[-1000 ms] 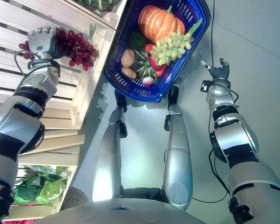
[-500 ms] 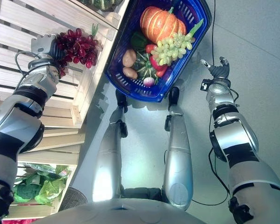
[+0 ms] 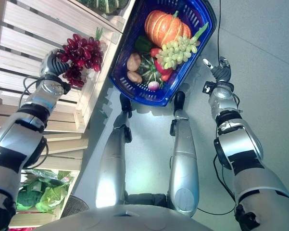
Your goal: Pick up fruits and vegetables into the basket
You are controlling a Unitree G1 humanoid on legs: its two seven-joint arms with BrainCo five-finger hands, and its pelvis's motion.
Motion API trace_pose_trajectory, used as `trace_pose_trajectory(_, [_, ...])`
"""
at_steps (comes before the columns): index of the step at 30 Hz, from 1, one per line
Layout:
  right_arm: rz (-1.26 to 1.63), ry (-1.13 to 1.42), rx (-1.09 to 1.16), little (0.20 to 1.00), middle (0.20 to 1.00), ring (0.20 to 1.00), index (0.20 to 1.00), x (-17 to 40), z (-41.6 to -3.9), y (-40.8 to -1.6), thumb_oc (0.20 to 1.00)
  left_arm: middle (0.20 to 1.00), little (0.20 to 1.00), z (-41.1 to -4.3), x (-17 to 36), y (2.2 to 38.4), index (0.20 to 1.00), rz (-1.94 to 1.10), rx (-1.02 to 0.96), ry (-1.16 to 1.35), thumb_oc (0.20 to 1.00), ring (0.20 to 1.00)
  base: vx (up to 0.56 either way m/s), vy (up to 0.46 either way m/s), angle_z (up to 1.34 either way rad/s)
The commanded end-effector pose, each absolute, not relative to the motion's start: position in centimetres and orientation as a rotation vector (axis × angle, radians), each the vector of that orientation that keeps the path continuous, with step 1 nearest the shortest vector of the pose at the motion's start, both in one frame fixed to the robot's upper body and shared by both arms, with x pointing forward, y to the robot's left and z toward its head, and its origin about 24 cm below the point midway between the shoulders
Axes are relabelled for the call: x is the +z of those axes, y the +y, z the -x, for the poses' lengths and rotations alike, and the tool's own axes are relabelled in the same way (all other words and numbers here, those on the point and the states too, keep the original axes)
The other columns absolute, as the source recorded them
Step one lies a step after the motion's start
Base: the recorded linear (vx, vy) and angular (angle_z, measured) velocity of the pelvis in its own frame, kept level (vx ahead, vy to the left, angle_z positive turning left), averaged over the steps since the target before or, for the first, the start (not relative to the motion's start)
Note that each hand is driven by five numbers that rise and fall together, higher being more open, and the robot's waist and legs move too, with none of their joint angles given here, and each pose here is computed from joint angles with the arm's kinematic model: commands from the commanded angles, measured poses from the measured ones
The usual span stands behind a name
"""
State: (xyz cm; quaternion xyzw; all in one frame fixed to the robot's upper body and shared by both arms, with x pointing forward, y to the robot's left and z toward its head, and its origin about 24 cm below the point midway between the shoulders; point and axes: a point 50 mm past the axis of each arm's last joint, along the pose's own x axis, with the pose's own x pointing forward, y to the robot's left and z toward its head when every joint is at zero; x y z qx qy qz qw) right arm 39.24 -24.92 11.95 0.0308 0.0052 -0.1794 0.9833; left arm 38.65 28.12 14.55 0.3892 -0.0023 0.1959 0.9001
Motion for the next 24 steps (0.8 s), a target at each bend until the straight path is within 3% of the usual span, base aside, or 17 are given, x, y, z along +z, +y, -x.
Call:
trace_pose_trajectory(1, [-0.178,-0.109,-0.319,1.0,1.0,1.0,1.0,12.3,-38.7,-24.6,1.0,0.2,0.2,-38.6,15.3,26.6,0.2,-0.56,0.401,-0.156,0.2,0.2,-0.01,-0.039,0.01])
trace_pose_trajectory(9, [-0.312,-0.188,-0.122,1.0,1.0,1.0,1.0,12.0,-37.5,-21.7,1.0,0.2,0.2,-37.2,15.9,24.2,0.2,-0.365,0.308,-0.345,0.2,0.2,0.0,-0.042,0.02])
trace_pose_trajectory(24, [-0.39,-0.341,0.173,1.0,1.0,1.0,1.0,13.6,-35.0,-17.4,1.0,0.2,0.2,-34.7,18.6,21.2,0.2,-0.334,0.25,-0.619,0.2,0.2,0.01,-0.014,0.02])
